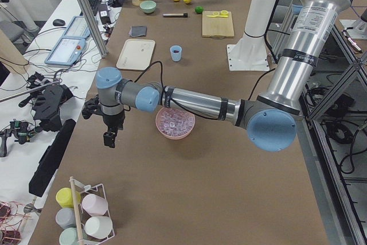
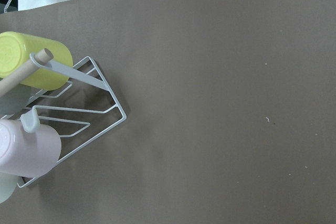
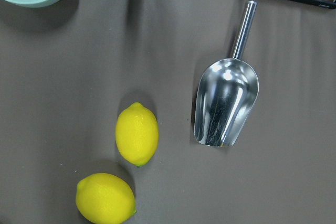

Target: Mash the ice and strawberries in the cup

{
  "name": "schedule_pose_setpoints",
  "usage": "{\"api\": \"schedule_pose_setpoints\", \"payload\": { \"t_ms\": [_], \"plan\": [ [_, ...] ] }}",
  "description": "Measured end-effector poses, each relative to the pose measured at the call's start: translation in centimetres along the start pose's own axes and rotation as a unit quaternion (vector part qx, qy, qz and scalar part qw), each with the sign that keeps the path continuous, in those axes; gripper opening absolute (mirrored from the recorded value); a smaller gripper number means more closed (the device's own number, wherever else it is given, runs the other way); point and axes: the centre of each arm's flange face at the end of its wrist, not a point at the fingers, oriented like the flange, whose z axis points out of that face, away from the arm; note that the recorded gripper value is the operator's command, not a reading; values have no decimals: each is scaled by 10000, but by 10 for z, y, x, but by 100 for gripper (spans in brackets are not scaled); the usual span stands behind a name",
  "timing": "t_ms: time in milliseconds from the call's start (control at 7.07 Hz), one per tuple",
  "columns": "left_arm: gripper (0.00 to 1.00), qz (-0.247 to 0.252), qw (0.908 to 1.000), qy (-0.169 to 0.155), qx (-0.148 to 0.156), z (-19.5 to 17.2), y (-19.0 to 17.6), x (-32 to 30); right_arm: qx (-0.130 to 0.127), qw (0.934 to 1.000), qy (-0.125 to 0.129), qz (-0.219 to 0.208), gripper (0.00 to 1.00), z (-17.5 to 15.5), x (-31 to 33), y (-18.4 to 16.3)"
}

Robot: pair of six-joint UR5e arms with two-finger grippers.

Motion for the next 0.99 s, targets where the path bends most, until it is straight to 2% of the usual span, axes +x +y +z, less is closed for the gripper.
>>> {"api": "schedule_pose_setpoints", "payload": {
  "t_ms": [424, 989],
  "plan": [
    [98, 13, 10000, 4, 24, 0, 3, 0, -85, 9998, -125, -151, 100, 11, -17, -19],
    [98, 29, 10000, 27, 48, 0, 3, 0, -284, 9986, -185, -407, 100, 36, -48, -60]
  ]
}}
